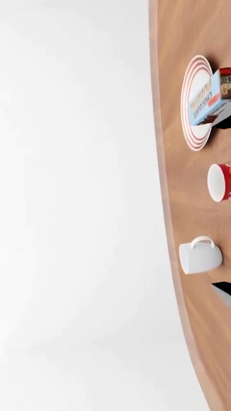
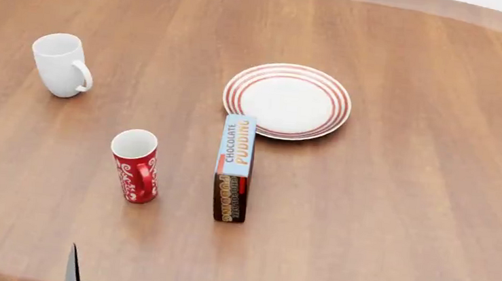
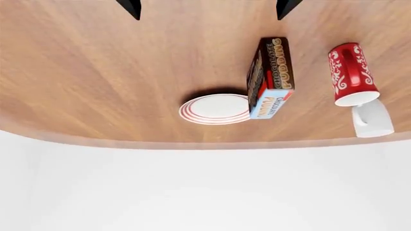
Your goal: Pick up the red mug and put it on the plate
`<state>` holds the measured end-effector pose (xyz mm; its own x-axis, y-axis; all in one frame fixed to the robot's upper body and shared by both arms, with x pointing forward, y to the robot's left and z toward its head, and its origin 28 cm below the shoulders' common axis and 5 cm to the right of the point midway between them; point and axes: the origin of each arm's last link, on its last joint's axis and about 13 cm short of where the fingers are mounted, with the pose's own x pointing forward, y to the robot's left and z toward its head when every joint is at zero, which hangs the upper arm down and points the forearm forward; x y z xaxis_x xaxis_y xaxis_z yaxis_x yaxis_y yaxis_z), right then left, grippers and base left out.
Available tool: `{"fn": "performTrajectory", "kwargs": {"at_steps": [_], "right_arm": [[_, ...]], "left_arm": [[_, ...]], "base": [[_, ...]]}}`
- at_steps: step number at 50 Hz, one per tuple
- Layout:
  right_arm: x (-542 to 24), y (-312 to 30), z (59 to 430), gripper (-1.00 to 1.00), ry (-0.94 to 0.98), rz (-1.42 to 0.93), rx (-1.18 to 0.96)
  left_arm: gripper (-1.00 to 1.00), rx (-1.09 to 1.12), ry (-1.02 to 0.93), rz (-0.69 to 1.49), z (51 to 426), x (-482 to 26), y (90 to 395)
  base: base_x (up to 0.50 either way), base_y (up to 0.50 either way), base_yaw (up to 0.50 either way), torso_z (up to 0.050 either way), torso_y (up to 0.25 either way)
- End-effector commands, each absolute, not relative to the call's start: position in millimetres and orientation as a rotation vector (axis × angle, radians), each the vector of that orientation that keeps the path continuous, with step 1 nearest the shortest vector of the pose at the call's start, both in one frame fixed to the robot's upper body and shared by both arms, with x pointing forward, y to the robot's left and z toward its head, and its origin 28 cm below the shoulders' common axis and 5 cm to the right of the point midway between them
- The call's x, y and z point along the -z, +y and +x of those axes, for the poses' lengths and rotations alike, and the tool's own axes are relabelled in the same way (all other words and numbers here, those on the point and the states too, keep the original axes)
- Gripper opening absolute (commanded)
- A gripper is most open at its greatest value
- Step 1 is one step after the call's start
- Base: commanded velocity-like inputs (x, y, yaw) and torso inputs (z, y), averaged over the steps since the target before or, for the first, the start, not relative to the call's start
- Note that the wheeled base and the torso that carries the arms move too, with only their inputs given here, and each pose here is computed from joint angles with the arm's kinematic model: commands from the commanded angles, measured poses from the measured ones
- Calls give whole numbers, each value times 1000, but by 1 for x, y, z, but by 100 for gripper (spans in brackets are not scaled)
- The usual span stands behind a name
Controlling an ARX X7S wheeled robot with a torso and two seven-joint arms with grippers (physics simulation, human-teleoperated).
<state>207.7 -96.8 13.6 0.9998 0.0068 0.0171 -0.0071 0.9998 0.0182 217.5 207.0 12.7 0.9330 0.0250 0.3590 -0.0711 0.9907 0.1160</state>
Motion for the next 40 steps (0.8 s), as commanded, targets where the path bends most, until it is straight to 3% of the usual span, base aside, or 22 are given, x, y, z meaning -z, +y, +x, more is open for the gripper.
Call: {"fn": "performTrajectory", "kwargs": {"at_steps": [1,20,40], "right_arm": [[-14,-97,208,100,-17,18,-8],[-15,-97,206,100,-45,29,-26],[-15,-96,206,100,-47,30,-48]], "left_arm": [[100,-63,-413,144,218,-13,207],[100,-41,-418,150,218,-13,207],[100,-35,-411,140,218,-13,207]], "base": [[0,0,0,0,0],[0,8,0,0,0],[2,150,0,0,0]]}}
